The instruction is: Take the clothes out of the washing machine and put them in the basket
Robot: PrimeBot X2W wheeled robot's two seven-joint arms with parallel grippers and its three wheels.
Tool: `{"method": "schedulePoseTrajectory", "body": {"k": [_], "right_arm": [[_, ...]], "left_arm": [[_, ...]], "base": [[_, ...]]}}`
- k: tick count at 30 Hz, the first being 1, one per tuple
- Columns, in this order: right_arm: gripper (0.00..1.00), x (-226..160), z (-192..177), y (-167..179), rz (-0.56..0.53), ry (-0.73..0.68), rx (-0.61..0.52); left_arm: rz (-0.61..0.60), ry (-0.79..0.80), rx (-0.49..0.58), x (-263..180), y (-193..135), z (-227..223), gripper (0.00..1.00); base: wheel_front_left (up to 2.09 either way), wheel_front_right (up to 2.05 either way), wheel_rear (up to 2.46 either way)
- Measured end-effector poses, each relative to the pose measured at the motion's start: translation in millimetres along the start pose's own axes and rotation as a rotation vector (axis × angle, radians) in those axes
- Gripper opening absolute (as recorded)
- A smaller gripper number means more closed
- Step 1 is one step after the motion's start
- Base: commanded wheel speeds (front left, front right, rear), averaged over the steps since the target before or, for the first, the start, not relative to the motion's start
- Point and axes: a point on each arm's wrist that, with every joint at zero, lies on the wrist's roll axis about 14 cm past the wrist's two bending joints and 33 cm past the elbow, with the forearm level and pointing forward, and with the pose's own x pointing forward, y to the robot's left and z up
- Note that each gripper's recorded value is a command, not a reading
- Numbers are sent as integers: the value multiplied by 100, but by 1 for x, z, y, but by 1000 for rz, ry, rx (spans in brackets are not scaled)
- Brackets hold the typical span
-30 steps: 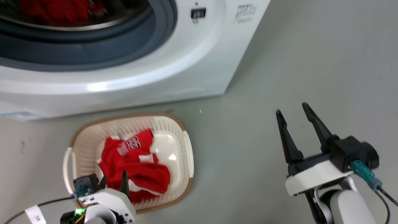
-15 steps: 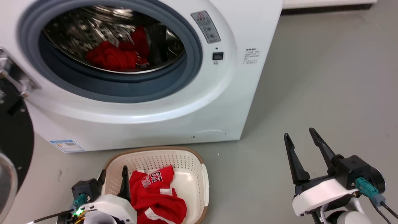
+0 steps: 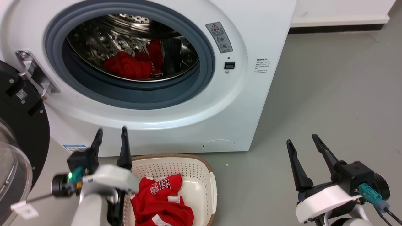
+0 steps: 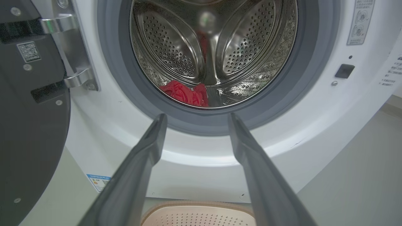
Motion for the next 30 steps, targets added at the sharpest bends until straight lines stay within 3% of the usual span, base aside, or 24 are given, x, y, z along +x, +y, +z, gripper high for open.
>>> {"method": "schedulePoseTrajectory", "body": {"k": [10, 30], "right_arm": [[100, 12, -15, 1, 10, 41, 10], [100, 35, -83, -16, -22, 168, 78]], "left_arm": [[-77, 13, 97, 70, -8, 8, 100], [-133, 266, 311, 223, 1, -59, 100]], "base": [[0, 0, 0], [0, 0, 0]]}}
